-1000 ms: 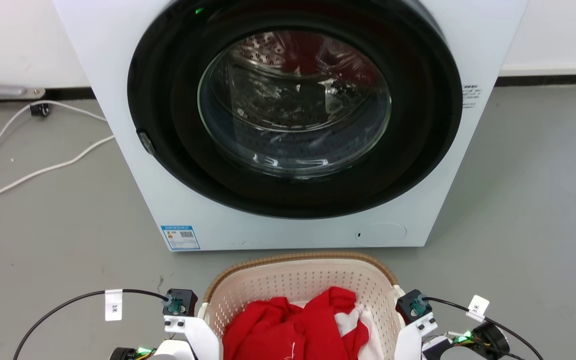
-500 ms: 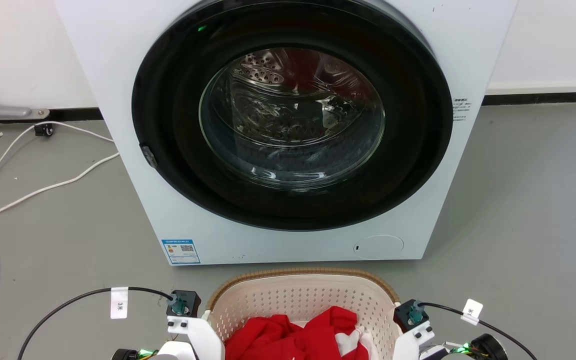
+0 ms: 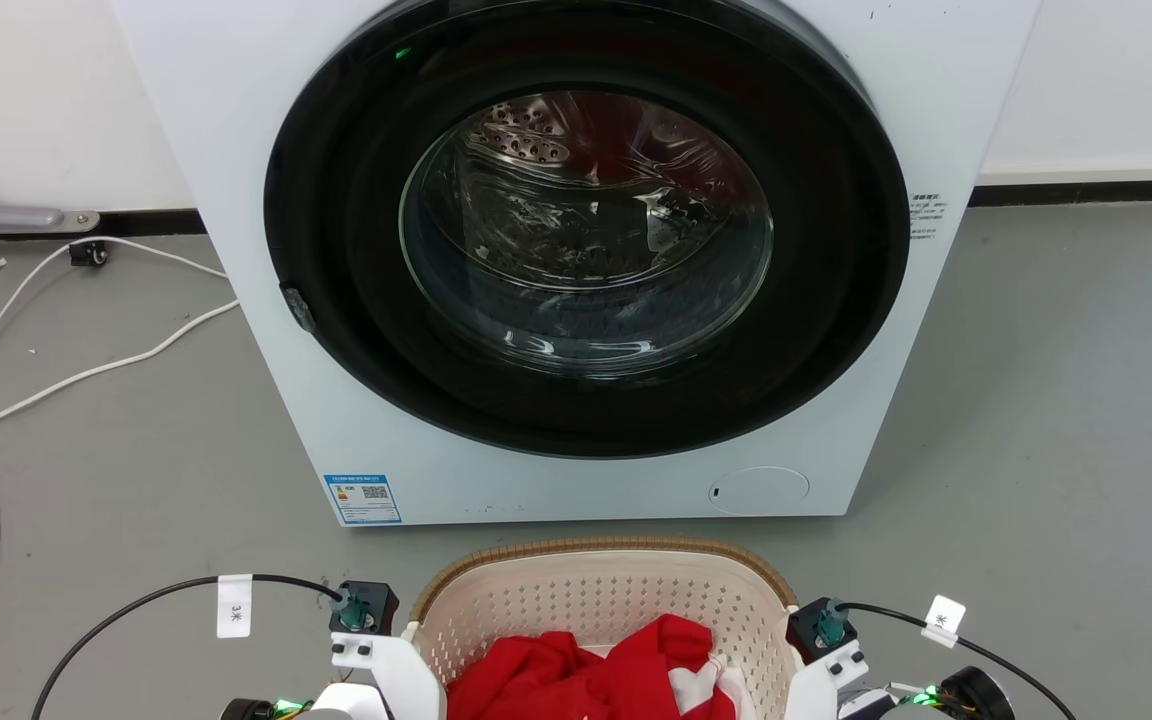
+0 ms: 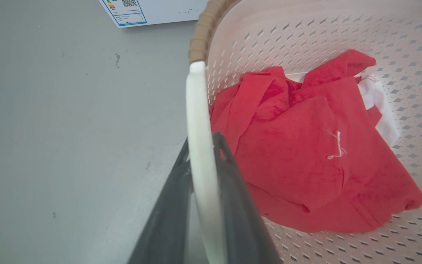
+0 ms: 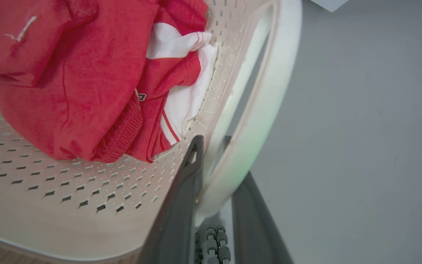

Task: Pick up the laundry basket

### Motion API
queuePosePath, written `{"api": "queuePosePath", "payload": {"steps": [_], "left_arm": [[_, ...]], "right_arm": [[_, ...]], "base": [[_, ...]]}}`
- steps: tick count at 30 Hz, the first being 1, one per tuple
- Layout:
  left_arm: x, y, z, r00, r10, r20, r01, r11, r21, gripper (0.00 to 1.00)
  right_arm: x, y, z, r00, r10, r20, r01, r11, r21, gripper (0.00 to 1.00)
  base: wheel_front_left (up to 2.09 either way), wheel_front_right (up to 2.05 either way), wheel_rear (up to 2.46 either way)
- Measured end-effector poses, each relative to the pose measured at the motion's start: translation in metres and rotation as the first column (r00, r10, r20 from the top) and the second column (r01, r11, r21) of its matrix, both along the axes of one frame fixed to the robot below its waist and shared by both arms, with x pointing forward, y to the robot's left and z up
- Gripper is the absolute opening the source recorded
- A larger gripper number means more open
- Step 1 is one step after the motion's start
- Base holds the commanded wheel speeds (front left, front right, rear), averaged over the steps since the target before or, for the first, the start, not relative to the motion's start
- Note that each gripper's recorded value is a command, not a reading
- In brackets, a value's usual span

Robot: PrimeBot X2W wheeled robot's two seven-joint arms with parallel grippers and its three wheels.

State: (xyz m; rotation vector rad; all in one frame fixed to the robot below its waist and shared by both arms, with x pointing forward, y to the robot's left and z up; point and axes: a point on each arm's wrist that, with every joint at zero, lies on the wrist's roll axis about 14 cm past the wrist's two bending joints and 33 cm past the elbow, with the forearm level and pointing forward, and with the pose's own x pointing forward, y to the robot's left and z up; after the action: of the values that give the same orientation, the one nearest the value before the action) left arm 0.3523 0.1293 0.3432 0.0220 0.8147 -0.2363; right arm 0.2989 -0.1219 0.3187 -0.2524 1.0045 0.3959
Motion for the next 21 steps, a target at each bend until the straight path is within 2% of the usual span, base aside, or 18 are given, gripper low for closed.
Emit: {"api": "queuePosePath", "payload": {"steps": [21], "left_arm": [[0.0006, 0.002, -0.0015, 1.0, -0.002, -0.001, 0.002, 1.0, 0.001, 0.0]], "right_arm": [[-0.0011, 0.0013, -0.0015, 1.0, -0.001, -0.007, 0.001, 1.0, 0.009, 0.0]], "base": [[0.0, 0.0, 0.0]]}}
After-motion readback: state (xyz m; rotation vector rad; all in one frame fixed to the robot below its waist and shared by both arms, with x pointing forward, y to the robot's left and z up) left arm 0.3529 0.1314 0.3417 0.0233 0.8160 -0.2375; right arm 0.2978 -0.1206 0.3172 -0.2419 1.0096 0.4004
